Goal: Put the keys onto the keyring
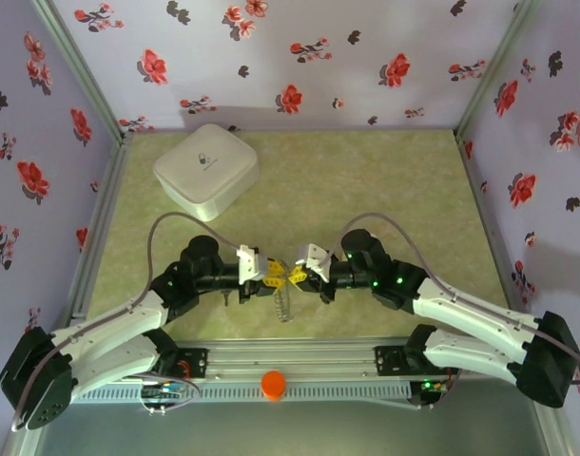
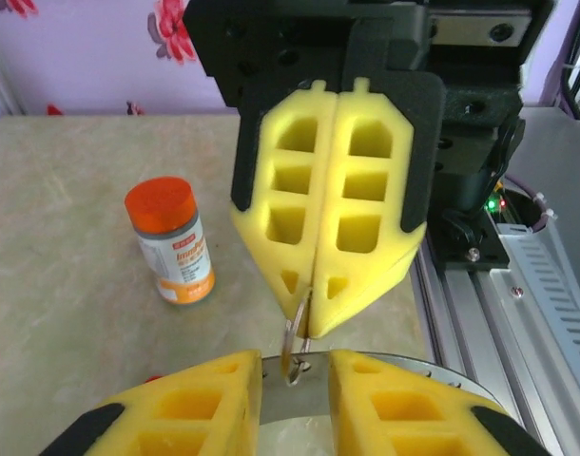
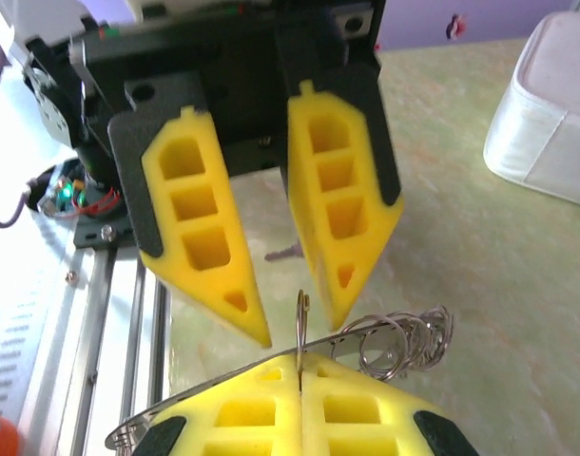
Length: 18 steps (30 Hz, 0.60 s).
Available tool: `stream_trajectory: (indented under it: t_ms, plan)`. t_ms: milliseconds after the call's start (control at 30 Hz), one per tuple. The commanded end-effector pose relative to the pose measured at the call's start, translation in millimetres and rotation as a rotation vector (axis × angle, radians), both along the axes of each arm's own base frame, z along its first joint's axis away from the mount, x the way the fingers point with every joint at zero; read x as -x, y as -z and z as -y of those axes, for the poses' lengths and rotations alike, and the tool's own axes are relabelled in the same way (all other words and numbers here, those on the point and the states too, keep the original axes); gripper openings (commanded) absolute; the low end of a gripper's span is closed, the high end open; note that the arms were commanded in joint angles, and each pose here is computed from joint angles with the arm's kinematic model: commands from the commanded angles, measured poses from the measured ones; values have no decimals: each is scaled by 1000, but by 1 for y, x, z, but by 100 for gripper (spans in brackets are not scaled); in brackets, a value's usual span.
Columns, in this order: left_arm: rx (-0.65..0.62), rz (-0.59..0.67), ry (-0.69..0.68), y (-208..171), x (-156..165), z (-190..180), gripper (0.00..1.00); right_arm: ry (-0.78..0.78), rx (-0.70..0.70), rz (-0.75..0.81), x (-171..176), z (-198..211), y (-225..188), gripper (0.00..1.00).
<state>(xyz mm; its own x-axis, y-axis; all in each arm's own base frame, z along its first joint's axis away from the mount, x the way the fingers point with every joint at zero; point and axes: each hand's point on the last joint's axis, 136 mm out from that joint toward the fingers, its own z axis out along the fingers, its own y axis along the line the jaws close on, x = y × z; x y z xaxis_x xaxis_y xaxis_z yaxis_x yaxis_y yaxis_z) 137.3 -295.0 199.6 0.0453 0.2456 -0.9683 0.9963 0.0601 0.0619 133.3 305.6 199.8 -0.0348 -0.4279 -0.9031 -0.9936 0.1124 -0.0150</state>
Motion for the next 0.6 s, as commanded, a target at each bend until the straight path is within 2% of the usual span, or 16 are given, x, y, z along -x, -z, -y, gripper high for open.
stream_trajectory:
  t_ms: [0, 67, 133, 333, 433, 567]
  plan:
    - [-118, 37, -24, 4, -4, -7, 24, -26, 90, 56, -1, 6, -5, 0]
    - [-138, 78, -45, 5, -8, -10, 25, -36, 111, 53, -1, 5, -6, 0]
    - [-138, 96, -53, 4, -10, -11, 30, -47, 113, 51, -1, 3, -10, 0]
    - [-139, 115, 20, 2, 0, -9, 35, -79, 132, 65, 0, -5, -12, 0]
    - [-110, 126, 46, -2, 3, -6, 34, -102, 148, 72, 2, -9, -10, 0]
    - [-119, 133, 75, -1, 5, -3, 28, -129, 146, 80, 2, -14, -12, 0]
